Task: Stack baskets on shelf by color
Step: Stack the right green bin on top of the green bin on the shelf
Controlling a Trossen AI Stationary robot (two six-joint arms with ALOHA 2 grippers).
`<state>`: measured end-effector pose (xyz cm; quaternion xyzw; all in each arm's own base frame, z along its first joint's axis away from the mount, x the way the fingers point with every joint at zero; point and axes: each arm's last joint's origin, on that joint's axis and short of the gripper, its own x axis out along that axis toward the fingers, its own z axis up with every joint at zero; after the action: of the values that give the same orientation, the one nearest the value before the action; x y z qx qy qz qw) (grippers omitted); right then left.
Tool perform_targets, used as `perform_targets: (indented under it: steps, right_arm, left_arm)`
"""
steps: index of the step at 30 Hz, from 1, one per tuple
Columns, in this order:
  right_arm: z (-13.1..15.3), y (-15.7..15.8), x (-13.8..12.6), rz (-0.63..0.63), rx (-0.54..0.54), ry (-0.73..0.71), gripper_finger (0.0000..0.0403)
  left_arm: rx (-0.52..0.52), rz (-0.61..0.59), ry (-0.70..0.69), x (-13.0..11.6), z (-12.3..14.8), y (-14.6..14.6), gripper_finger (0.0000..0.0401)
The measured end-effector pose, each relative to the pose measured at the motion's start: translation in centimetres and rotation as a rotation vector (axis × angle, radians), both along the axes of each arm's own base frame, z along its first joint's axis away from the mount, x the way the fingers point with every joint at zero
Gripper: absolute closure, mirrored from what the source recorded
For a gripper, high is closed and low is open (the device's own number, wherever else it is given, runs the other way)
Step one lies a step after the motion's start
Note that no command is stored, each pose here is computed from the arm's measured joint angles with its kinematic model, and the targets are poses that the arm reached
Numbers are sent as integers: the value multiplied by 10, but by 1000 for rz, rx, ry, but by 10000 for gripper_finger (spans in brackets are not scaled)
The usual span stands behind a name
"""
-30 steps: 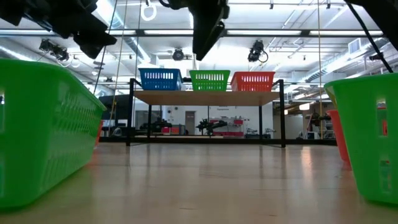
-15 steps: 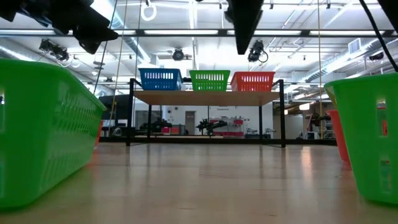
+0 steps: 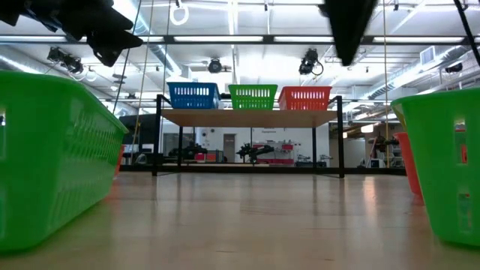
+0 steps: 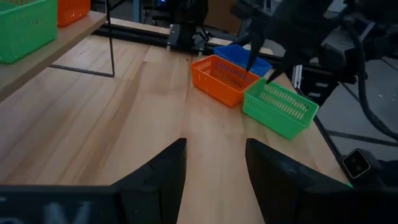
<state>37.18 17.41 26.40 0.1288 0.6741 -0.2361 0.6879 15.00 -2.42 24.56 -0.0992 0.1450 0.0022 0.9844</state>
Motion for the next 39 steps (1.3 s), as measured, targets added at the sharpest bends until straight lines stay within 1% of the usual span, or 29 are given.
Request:
perform_targets:
  steps: [5, 9, 13, 16, 19, 22, 24, 27, 35, 39]
  right_arm:
    - [-1, 28, -10, -55, 20, -56, 208]
    - [-1, 53, -17, -82, 85, -105, 208]
    - [-1, 75, -19, -114, 160, -184, 208]
    - [-1, 87, -22, -126, 183, -236, 208]
    - [-8, 96, -25, -129, 192, -268, 208]
    - [-25, 105, -28, -114, 200, -271, 208]
    - [-39, 111, -30, -108, 232, -279, 208]
    - [-54, 116, -35, -116, 254, -252, 208]
    - [-57, 127, -42, -92, 290, -259, 208]
    - [-60, 125, -44, -86, 257, -231, 208]
  left_arm:
    - [-7, -13, -35, 1, 3, -2, 229]
    - [-14, -45, -64, 0, 6, -7, 229]
    - [-18, -79, -81, 0, 8, -12, 229]
    - [-21, -98, -93, -1, 9, -16, 229]
    - [-15, -94, -91, -1, 8, -18, 229]
    - [-4, -83, -85, -1, 7, -21, 229]
    - [-1, -69, -81, -2, 6, -24, 229]
    - [-18, -45, -87, -1, 6, -27, 229]
    - [-27, -43, -130, 5, 8, -36, 229]
    - [-36, -57, -120, 7, 6, -41, 229]
